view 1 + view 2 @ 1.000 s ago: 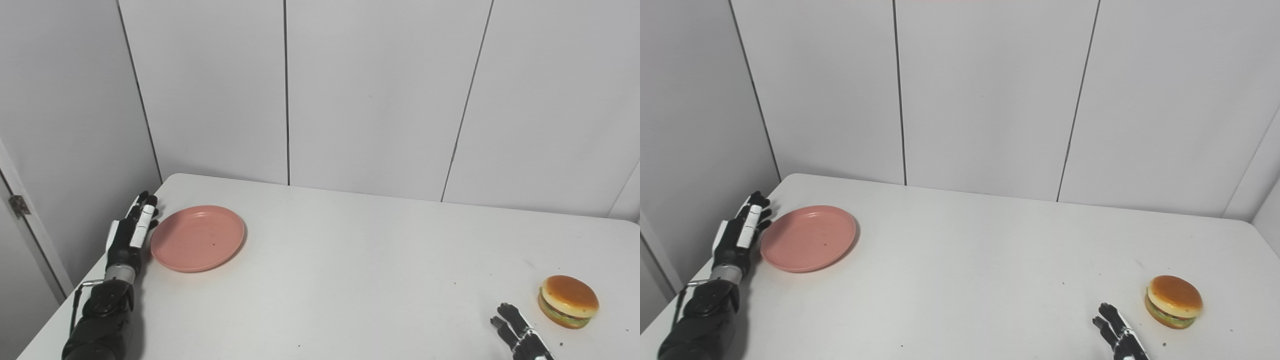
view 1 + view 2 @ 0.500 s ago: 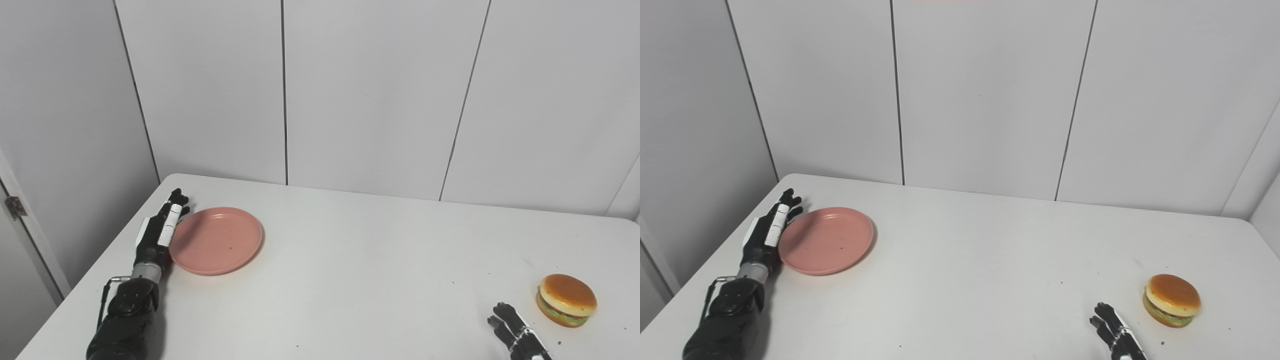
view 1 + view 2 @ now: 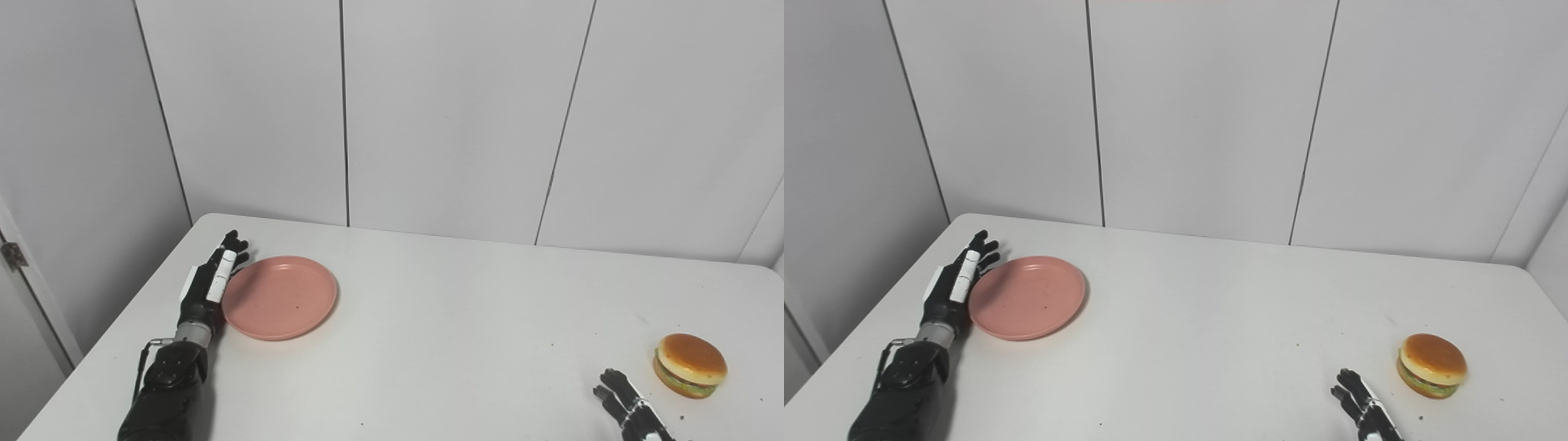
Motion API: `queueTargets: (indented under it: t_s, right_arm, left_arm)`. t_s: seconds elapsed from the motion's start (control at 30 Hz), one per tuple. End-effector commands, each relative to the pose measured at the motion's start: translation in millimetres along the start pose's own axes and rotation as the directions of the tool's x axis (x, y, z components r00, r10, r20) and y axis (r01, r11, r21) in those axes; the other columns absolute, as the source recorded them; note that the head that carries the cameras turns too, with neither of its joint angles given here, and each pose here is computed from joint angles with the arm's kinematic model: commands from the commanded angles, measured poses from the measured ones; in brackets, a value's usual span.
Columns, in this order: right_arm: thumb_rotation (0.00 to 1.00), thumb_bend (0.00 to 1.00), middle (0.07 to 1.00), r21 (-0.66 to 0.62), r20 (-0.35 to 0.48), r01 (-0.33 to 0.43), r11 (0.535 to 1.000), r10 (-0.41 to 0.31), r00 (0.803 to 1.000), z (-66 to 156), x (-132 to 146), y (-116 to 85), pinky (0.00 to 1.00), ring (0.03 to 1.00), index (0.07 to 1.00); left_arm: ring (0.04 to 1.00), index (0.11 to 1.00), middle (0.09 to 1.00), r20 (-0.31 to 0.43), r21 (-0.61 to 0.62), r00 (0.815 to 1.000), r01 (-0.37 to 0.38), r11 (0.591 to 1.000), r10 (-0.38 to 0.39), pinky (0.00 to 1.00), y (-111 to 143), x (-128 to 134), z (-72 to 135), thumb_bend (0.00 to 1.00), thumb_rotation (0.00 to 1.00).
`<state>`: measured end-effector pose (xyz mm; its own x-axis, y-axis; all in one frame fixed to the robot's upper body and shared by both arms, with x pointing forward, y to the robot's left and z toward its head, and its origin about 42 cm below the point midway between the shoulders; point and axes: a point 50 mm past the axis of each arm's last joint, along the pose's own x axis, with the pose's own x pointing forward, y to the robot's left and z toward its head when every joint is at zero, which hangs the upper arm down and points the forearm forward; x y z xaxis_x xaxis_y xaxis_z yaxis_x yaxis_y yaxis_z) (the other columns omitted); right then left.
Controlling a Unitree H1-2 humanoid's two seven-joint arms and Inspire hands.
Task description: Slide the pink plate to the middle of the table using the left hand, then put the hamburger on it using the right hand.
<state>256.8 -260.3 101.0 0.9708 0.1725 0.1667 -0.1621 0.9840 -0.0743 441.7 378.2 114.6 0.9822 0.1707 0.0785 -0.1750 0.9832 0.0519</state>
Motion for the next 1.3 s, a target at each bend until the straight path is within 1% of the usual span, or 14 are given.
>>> queueTargets:
  t_s: [0.0, 0.07, 0.13, 0.3, 0.37, 0.4, 0.47, 0.57, 0.77, 1.0, 1.2, 1.27]
  right_arm:
    - [1.00, 0.88, 0.915, 0.021, -0.113, -0.017, 1.000, 0.020, 0.993, -15.7, -9.4, 8.4, 0.95, 0.889, 0.889]
    - [1.00, 0.88, 0.916, 0.015, -0.114, -0.020, 1.000, 0.021, 0.993, -15.6, -9.4, 8.6, 0.95, 0.888, 0.892]
    - [1.00, 0.88, 0.914, 0.011, -0.114, -0.020, 1.000, 0.021, 0.993, -15.2, -9.3, 9.1, 0.95, 0.886, 0.890]
    - [1.00, 0.87, 0.910, 0.009, -0.111, -0.021, 1.000, 0.022, 0.994, -13.8, -9.9, 10.6, 0.94, 0.884, 0.889]
    - [1.00, 0.87, 0.911, 0.008, -0.111, -0.023, 1.000, 0.023, 0.994, -13.3, -10.1, 11.6, 0.95, 0.884, 0.890]
    - [1.00, 0.87, 0.912, 0.007, -0.112, -0.023, 1.000, 0.024, 0.993, -12.9, -10.1, 12.0, 0.95, 0.887, 0.891]
    - [1.00, 0.87, 0.912, 0.006, -0.112, -0.024, 1.000, 0.024, 0.993, -12.4, -10.0, 12.5, 0.95, 0.889, 0.892]
    - [1.00, 0.87, 0.908, 0.003, -0.113, -0.025, 1.000, 0.025, 0.993, -11.8, -9.5, 13.5, 0.95, 0.887, 0.889]
    - [1.00, 0.89, 0.906, 0.001, -0.109, -0.030, 1.000, 0.030, 0.994, -10.6, -9.8, 15.0, 0.95, 0.887, 0.883]
    - [1.00, 0.88, 0.903, -0.007, -0.111, -0.030, 1.000, 0.029, 0.993, -8.6, -10.2, 17.7, 0.95, 0.883, 0.882]
    - [1.00, 0.89, 0.898, -0.013, -0.111, -0.035, 0.999, 0.034, 0.993, -8.1, -9.7, 19.4, 0.95, 0.880, 0.884]
    - [1.00, 0.89, 0.901, -0.016, -0.111, -0.038, 0.999, 0.036, 0.993, -7.6, -9.1, 20.2, 0.94, 0.881, 0.888]
  left_arm:
    - [0.889, 0.911, 0.888, 0.065, -0.008, 0.998, 0.008, 1.000, -0.007, 0.83, -3.6, 14.9, 22.4, 0.90, 0.89]
    - [0.892, 0.913, 0.888, 0.065, -0.032, 0.998, 0.020, 0.999, -0.018, 0.82, -11.9, 12.4, 20.4, 0.93, 0.88]
    - [0.898, 0.921, 0.896, 0.056, -0.038, 0.998, 0.038, 0.999, -0.036, 0.84, -19.5, 10.2, 16.8, 0.93, 0.88]
    - [0.907, 0.925, 0.908, 0.031, -0.060, 0.996, 0.081, 0.995, -0.079, 0.85, -36.7, 4.7, 7.4, 0.88, 0.88]
    - [0.905, 0.920, 0.904, 0.026, -0.059, 0.996, 0.092, 0.994, -0.091, 0.83, -42.7, 2.6, 5.4, 0.86, 0.89]
    - [0.895, 0.915, 0.896, 0.023, -0.057, 0.995, 0.094, 0.994, -0.093, 0.82, -44.9, 2.1, 4.7, 0.89, 0.88]
    - [0.887, 0.910, 0.890, 0.017, -0.058, 0.995, 0.099, 0.993, -0.098, 0.80, -49.1, 1.2, 4.1, 0.91, 0.87]
    - [0.881, 0.915, 0.890, 0.013, -0.075, 0.994, 0.109, 0.991, -0.108, 0.81, -56.5, -0.7, 4.9, 0.89, 0.88]
    - [0.878, 0.917, 0.881, 0.008, -0.088, 0.991, 0.135, 0.987, -0.135, 0.82, -69.1, -3.1, 0.1, 0.89, 0.89]
    - [0.859, 0.896, 0.879, -0.009, -0.099, 0.986, 0.167, 0.981, -0.169, 0.78, -89.3, -11.7, -6.3, 0.88, 0.87]
    - [0.858, 0.888, 0.876, -0.020, -0.131, 0.981, 0.191, 0.973, -0.195, 0.78, -103.9, -17.3, -7.9, 0.89, 0.85]
    - [0.862, 0.894, 0.876, -0.022, -0.135, 0.979, 0.198, 0.971, -0.202, 0.78, -109.0, -19.3, -7.8, 0.89, 0.86]
